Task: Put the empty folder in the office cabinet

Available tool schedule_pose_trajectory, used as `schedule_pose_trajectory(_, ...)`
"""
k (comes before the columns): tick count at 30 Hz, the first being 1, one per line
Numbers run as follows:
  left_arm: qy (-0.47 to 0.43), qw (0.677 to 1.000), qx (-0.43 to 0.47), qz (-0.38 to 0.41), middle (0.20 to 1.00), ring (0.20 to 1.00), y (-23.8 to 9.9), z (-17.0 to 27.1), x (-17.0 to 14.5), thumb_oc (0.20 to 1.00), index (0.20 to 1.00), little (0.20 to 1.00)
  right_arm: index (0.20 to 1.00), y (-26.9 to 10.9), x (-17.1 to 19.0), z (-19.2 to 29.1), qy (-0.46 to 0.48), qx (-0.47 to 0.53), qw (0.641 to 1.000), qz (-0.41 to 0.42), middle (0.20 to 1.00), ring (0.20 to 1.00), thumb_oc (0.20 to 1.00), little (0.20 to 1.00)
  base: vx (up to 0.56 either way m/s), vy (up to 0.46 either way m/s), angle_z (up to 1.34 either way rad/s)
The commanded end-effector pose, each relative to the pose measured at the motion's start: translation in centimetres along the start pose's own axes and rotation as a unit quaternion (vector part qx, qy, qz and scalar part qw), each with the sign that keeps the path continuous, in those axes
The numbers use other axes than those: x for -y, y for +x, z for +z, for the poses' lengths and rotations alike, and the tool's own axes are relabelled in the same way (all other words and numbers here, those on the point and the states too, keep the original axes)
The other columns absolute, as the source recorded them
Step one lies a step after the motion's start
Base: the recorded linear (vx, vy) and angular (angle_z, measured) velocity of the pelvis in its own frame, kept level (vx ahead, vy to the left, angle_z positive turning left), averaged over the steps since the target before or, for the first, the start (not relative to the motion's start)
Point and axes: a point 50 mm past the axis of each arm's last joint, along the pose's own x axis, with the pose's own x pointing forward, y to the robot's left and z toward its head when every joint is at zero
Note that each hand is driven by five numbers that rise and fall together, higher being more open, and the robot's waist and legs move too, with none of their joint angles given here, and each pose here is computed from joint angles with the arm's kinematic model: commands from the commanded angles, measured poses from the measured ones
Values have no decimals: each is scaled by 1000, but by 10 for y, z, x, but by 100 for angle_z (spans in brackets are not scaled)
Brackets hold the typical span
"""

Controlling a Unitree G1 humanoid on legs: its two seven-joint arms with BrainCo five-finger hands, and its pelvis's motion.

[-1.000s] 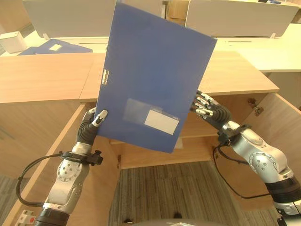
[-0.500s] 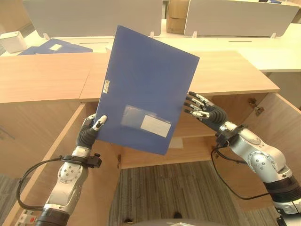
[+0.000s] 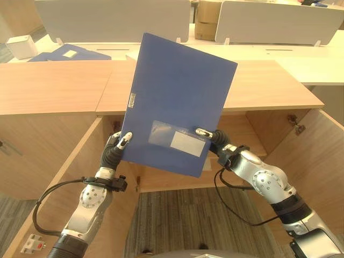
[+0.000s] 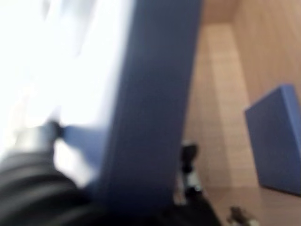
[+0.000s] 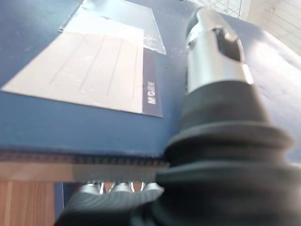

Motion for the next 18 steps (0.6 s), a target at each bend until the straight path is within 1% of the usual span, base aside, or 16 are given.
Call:
schedule_pose_trajectory(1,28,992,92,-86,200,200,32,34,24,200,200,200,859,23,-29,28,-50,66,996,42,859,859,859,859,0,0,7)
schedule_pose_trajectory(2,26,992,86,-86,200,200,31,32,24,200,200,200,200,24,-26,33,-90,88,992,19,200,200,200,200,2,3,3)
schedule_pose_trajectory(5,21,993,78,-85,200,200,29,28,24,200,200,200,200,26,-24,40,-107,106,989,3,200,200,200,200,0,0,0)
schedule_pose_trajectory(7,18,994,71,-84,200,200,26,24,23,200,200,200,200,26,-19,48,-138,128,982,-27,200,200,200,200,0,0,0)
schedule_pose_trajectory(9,10,995,67,-76,200,200,22,21,22,200,200,200,200,24,-12,55,-152,148,976,-55,200,200,200,200,0,0,0)
schedule_pose_trajectory(12,0,996,68,-57,200,200,18,19,18,200,200,200,200,20,-6,59,-182,158,968,-73,200,200,200,200,0,0,0)
schedule_pose_trajectory(13,-9,997,67,-38,718,718,16,17,15,718,718,718,200,17,-4,59,-197,164,964,-75,200,200,200,200,0,0,0)
schedule_pose_trajectory(14,-15,998,64,-21,1000,1000,15,15,12,1000,1000,1000,200,15,-1,60,-211,170,959,-83,200,200,200,200,0,0,0)
schedule_pose_trajectory(18,-24,998,50,5,1000,1000,14,9,8,1000,1000,1000,200,11,4,60,-227,174,954,-94,200,200,200,200,0,0,0)
